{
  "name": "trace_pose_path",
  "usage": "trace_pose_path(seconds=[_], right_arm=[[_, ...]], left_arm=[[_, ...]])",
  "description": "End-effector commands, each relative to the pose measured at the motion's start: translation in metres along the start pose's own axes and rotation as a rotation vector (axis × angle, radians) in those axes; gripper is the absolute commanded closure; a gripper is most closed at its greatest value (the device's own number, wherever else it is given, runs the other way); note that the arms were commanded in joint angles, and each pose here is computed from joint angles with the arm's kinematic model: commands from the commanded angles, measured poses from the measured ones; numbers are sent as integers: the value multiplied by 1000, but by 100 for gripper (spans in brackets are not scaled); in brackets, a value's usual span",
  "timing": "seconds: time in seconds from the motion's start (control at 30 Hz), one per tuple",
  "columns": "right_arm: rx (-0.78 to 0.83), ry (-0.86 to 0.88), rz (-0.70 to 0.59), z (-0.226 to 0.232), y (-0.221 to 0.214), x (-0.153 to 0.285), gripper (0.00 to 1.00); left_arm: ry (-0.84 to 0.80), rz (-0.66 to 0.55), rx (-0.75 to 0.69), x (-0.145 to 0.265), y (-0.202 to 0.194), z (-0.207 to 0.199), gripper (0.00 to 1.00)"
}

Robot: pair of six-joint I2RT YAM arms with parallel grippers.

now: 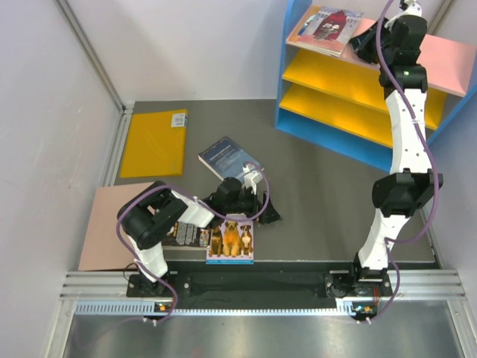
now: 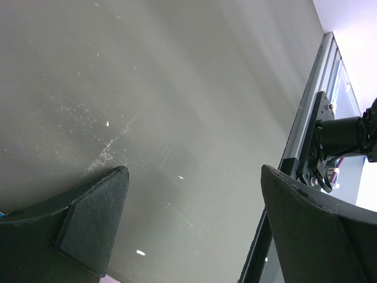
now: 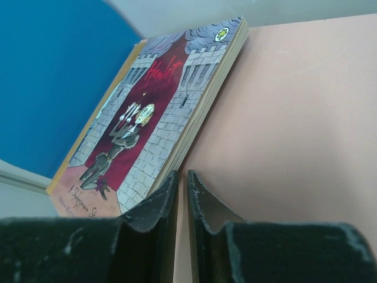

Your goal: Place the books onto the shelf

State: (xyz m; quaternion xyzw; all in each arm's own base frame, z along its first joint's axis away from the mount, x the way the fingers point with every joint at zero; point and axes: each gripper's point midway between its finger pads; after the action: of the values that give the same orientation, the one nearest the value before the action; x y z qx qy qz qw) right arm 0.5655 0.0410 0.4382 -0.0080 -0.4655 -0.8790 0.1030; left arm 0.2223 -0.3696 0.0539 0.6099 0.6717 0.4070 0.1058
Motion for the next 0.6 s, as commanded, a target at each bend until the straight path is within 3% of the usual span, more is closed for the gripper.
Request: trace_pose_path(seconds=[0.0, 0.57], right_arm=[[-65, -83, 146, -33, -58, -30, 88], [-72, 1, 156, -2, -76, -46, 86]], left_arm=[[24, 47, 23, 1, -16, 6, 1], [26, 53, 27, -2, -16, 7, 1]])
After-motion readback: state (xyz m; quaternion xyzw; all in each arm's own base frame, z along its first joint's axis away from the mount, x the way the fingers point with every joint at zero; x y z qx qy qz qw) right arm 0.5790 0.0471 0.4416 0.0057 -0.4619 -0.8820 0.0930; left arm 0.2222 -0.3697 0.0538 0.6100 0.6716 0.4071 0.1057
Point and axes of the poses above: each gripper's point midway between its finger pads, its own x axis back along the fingers, its own z axis along the line the jaws close on, y = z × x, and after that the axes turned 4 degrees about -x, right-handed
